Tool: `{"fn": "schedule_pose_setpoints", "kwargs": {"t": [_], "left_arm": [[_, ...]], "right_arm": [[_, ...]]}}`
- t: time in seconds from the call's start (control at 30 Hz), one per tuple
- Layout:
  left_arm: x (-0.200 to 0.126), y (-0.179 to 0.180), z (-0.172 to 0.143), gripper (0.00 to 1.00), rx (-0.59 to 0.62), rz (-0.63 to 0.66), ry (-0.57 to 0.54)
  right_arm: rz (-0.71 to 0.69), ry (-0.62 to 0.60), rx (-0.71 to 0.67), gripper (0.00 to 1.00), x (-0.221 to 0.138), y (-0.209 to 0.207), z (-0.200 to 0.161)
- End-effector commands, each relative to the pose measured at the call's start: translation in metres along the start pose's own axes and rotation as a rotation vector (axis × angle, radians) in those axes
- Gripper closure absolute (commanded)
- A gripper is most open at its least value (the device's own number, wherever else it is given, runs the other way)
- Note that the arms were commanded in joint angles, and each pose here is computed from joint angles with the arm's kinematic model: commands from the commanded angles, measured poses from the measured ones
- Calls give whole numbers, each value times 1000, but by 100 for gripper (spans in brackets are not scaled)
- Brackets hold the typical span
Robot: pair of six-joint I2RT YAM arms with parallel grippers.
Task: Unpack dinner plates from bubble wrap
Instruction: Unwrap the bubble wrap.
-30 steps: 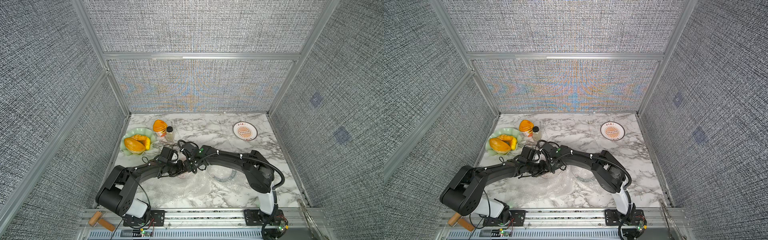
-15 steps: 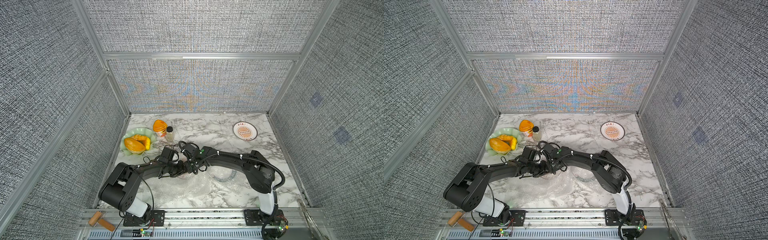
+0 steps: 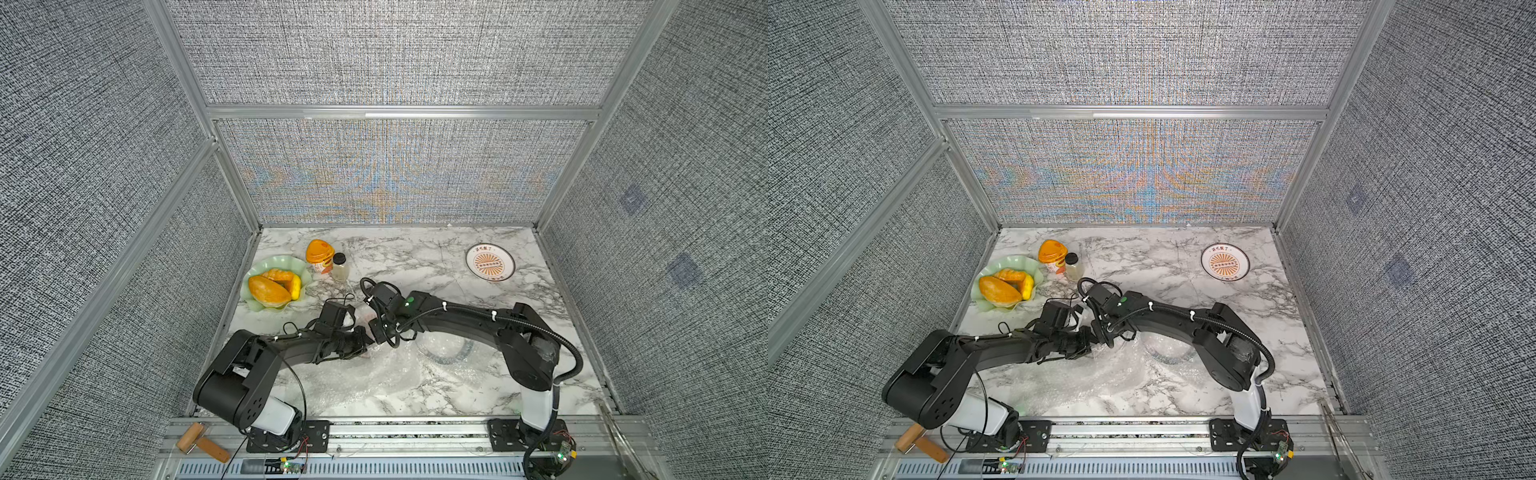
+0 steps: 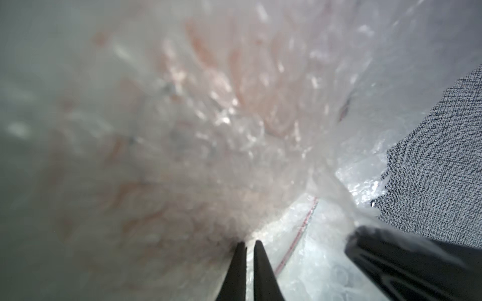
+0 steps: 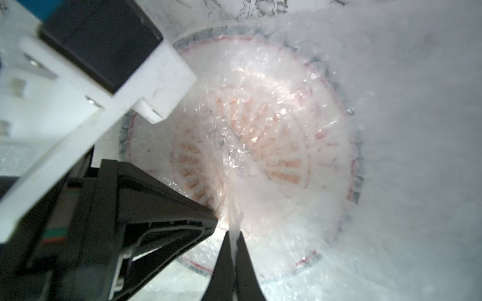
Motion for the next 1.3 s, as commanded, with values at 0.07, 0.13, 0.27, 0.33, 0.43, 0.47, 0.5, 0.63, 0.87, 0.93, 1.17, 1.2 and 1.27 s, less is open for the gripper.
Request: {"fn": "schedule_pose_setpoints", "kwargs": {"t": [0.07, 0.13, 0.27, 0.33, 0.43, 0.47, 0.5, 0.63, 0.87, 0.93, 1.17, 1.2, 1.27], "left_arm": [[0, 39, -12, 88, -96, 195, 4], [2, 43, -12, 88, -106, 202, 9], [4, 47, -13, 90, -118, 218, 13], [4, 49, -13, 90, -121, 223, 9], [3, 49, -13, 90, -124, 231, 1], [2, 49, -13, 90, -123, 232, -3], [2, 49, -13, 90, -123, 233, -4], [2, 50, -12, 90, -126, 245, -5], [1, 38, -9, 90, -109, 200, -3], [1, 29, -8, 90, -87, 156, 15], [-4, 1, -2, 88, -34, 62, 28], [-5, -3, -1, 88, -29, 46, 31], [-6, -9, 0, 88, -20, 27, 33]], "right_arm": [[-30, -47, 22, 100, -15, -5, 5], [-40, -66, 29, 100, -23, -7, 5], [-47, -107, 51, 100, -39, -11, 1], [-51, -126, 61, 100, -46, -13, -1], [-57, -151, 79, 100, -53, -17, -5], [-62, -158, 84, 100, -55, -18, -6], [-66, -164, 88, 100, -56, -19, -7], [-87, -186, 114, 100, -60, -25, -12], [-109, -206, 228, 100, -51, -41, -47], [-100, -227, 257, 100, -49, -43, -58], [-97, -249, 330, 99, -34, -50, -89], [-87, -249, 335, 98, -29, -49, -93], [-87, -249, 350, 93, -22, -47, -98]]}}
Point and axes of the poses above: each gripper's point midway between its finger pads, its own x axis out along the fingers, its own y axis along the line the jaws close on, z = x × y, the point moved 5 cm from there along -x, back along the fingers, and after that the axes turned 9 degrees about -x, right-handed, at the moved point
